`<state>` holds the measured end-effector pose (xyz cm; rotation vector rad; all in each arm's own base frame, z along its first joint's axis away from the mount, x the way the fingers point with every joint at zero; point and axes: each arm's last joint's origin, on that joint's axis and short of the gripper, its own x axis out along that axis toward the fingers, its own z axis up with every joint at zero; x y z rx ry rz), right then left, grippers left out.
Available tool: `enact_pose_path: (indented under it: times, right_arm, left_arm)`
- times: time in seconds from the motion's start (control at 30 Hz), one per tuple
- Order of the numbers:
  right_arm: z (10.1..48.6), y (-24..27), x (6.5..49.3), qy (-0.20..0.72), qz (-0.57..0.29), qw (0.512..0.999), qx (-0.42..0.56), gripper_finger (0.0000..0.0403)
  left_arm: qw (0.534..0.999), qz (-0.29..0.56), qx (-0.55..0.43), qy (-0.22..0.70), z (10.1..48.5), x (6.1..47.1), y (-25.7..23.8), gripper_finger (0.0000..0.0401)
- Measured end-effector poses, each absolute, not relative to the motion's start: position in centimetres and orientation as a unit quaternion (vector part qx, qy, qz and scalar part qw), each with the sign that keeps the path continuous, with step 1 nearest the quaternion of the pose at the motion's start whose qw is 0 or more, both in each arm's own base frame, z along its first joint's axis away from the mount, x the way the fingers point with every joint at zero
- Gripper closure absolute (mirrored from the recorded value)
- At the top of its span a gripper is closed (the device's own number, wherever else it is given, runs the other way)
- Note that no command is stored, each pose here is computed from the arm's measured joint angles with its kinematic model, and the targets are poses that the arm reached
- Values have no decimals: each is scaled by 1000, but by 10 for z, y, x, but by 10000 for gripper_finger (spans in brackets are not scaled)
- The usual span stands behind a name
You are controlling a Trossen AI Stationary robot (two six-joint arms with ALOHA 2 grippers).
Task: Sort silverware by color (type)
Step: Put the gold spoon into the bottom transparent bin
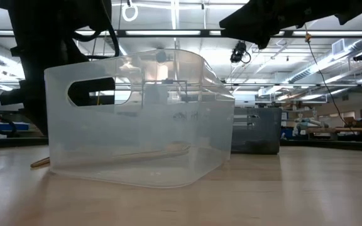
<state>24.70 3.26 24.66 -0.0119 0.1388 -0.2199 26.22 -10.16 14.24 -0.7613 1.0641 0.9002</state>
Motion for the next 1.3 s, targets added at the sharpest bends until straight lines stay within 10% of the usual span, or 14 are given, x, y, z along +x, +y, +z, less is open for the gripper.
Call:
enact_pose_path:
  times: [0.7,1.3]
  right_arm:
    - [247,33,247,67,-108,992,-5,224]
    - [247,33,247,68,-108,992,-3,224]
  left_arm:
    - [695,388,-306,523,123,266,-105,384]
    - [764,327,-291,474,170,259,-99,386]
